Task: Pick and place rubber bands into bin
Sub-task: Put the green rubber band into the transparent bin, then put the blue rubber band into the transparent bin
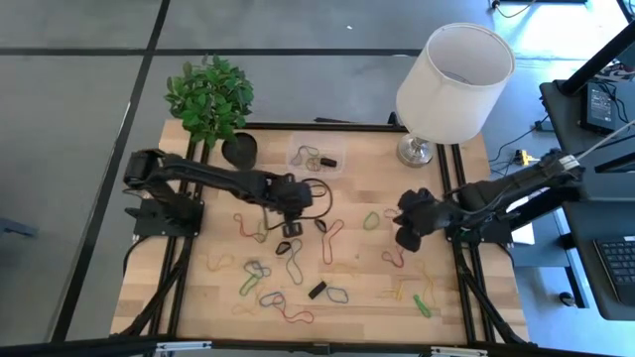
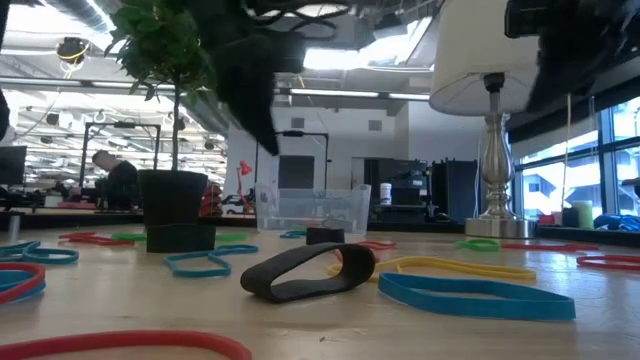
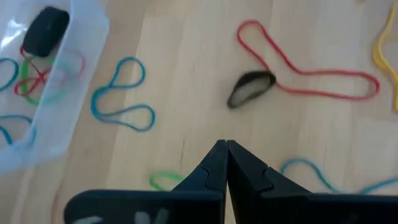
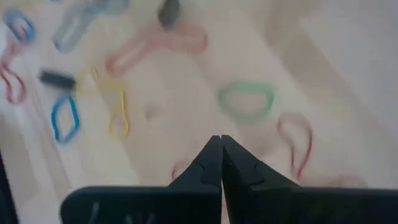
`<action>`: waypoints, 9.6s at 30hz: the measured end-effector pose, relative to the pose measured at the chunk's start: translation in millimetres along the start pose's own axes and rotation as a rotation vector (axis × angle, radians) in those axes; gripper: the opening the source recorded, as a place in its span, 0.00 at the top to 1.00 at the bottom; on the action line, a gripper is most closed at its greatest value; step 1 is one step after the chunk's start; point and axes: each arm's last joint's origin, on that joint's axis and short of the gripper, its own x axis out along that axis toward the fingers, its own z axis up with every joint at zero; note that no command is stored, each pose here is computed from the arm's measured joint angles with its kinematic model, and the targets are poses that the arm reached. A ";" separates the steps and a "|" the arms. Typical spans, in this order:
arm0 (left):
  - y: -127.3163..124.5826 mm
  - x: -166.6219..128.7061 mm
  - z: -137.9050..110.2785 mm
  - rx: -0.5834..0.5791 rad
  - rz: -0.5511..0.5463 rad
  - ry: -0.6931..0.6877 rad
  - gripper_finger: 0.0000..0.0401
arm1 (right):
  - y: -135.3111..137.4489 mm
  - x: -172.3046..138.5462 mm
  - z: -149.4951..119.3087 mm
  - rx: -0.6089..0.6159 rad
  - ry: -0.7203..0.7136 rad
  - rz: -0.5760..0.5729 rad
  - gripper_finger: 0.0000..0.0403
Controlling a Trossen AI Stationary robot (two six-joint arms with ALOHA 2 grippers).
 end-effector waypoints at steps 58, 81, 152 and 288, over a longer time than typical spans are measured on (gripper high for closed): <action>15.9 -32.7 -91.6 0.079 -0.087 -0.074 0.99 | 132.3 57.3 -86.6 0.325 0.575 -0.279 0.99; 17.4 -32.6 -90.4 0.111 -0.034 -0.092 0.99 | 51.6 55.3 162.2 -0.173 -0.323 -0.310 1.00; 15.3 -33.7 -82.0 -0.106 -0.077 -0.173 1.00 | -125.3 186.6 235.1 0.008 -0.194 -0.435 0.64; 200.1 64.6 64.3 0.259 0.125 -0.016 0.99 | -38.7 4.4 -8.2 0.296 -0.239 -0.054 0.99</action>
